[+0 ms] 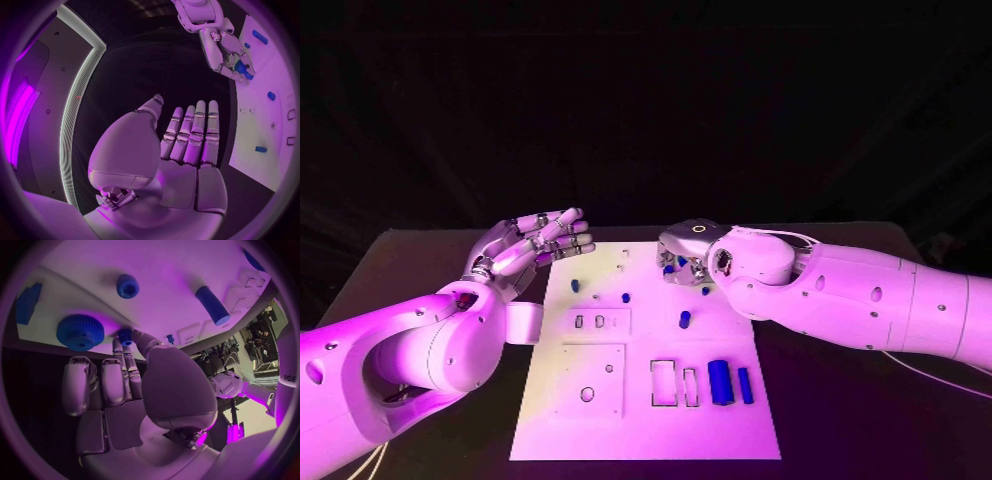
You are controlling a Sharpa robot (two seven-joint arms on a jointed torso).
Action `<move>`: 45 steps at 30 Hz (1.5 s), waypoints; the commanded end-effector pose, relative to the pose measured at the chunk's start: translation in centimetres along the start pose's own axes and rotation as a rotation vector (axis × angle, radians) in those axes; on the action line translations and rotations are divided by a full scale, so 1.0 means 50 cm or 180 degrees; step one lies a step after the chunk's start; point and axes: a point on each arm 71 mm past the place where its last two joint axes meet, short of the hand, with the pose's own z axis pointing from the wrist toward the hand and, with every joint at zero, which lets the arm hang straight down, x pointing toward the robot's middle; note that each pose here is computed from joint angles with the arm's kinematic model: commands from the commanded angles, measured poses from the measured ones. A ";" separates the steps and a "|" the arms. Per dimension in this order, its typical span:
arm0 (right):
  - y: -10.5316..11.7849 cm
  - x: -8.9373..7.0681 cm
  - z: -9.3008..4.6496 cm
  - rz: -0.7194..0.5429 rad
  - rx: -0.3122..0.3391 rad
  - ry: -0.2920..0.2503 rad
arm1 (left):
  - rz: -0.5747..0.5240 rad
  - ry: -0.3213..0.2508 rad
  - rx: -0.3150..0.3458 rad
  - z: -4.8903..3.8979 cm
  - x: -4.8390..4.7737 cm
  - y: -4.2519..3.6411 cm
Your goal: Assemble the parts on the task board
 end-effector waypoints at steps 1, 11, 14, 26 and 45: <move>-0.001 0.006 -0.001 -0.0095 0.0034 0.0049 | -0.0030 0.0068 0.0014 0.000 0.004 -0.003; 0.003 -0.002 -0.008 -0.0094 0.0007 -0.0109 | -0.0021 0.0050 0.0004 0.001 -0.001 -0.003; 0.007 -0.008 -0.012 -0.0053 -0.0032 -0.0229 | -0.0019 0.0046 0.0002 0.001 -0.002 -0.003; 0.022 -0.035 -0.016 0.0121 -0.0114 -0.0683 | -0.0010 0.0028 -0.0005 0.002 -0.006 -0.002; 0.052 -0.050 0.043 0.0152 -0.0165 -0.1009 | -0.0011 0.0030 -0.0008 0.003 -0.006 -0.002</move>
